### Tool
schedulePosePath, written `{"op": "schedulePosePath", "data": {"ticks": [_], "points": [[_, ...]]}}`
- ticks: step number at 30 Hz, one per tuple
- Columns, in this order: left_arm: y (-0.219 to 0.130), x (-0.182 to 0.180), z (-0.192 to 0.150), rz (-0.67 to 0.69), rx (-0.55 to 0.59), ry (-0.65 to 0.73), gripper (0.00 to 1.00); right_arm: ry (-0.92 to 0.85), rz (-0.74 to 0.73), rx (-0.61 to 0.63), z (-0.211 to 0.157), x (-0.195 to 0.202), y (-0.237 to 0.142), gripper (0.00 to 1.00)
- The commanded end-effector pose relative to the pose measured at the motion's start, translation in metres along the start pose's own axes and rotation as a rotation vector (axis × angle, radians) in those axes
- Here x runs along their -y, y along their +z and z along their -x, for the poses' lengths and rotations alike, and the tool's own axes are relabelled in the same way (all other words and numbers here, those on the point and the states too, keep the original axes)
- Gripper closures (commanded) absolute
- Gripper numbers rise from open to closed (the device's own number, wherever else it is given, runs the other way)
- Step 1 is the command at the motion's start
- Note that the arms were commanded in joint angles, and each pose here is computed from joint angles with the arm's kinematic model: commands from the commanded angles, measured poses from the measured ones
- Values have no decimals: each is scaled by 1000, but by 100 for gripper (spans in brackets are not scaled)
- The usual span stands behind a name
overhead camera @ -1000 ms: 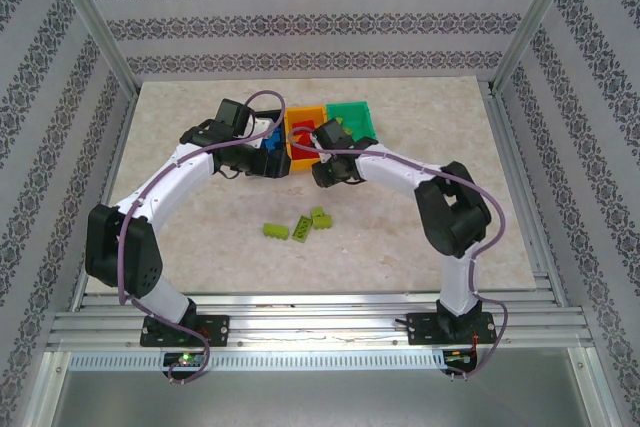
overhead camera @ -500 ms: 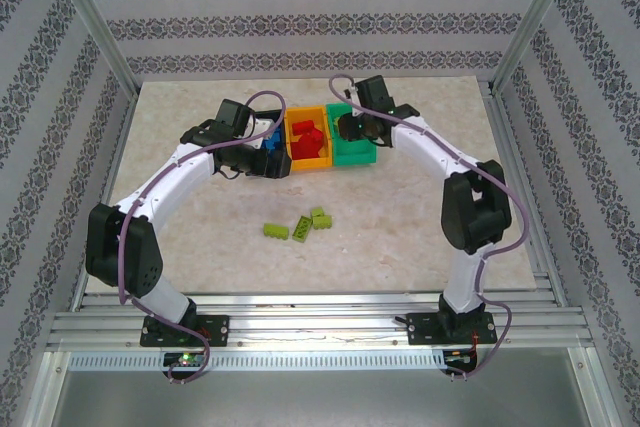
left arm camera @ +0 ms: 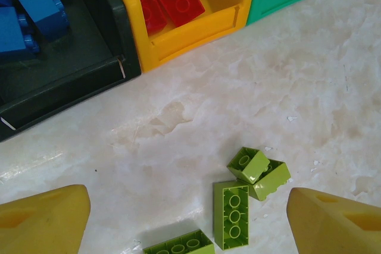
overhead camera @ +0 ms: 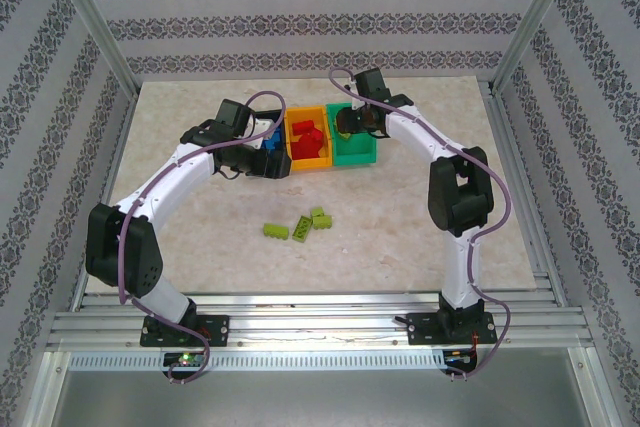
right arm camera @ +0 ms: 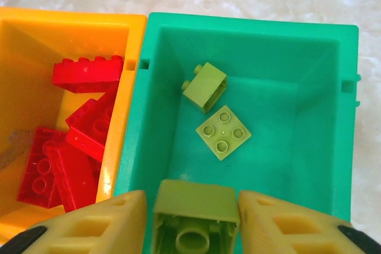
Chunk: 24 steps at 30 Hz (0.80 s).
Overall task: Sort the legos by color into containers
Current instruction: Place the lego in the container.
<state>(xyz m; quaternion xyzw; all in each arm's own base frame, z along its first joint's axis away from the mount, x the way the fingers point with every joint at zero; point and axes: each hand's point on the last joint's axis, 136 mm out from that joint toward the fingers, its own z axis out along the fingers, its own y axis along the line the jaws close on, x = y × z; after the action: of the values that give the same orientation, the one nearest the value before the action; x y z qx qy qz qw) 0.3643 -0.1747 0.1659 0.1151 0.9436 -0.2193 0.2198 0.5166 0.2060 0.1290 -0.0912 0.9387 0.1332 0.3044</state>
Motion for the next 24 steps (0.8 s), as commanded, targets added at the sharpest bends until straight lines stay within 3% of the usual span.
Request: {"op": "schedulePosePath", "data": {"ticks": [1,8,15,24], "points": [[-5,-2,5,3,0,-4,14,2,15,-9,-2,1,-3,53],[-5,-3,5,6,-2,-2,14,3,38,-5,-16,-6,-19,53],[-5,-4,5,8,-2,-4,14,-38,69,-42,-58,-29,-36,53],[-6,-4,6,14,1,-2,14,-88,246,-98,-107,-82,-53,53]]}}
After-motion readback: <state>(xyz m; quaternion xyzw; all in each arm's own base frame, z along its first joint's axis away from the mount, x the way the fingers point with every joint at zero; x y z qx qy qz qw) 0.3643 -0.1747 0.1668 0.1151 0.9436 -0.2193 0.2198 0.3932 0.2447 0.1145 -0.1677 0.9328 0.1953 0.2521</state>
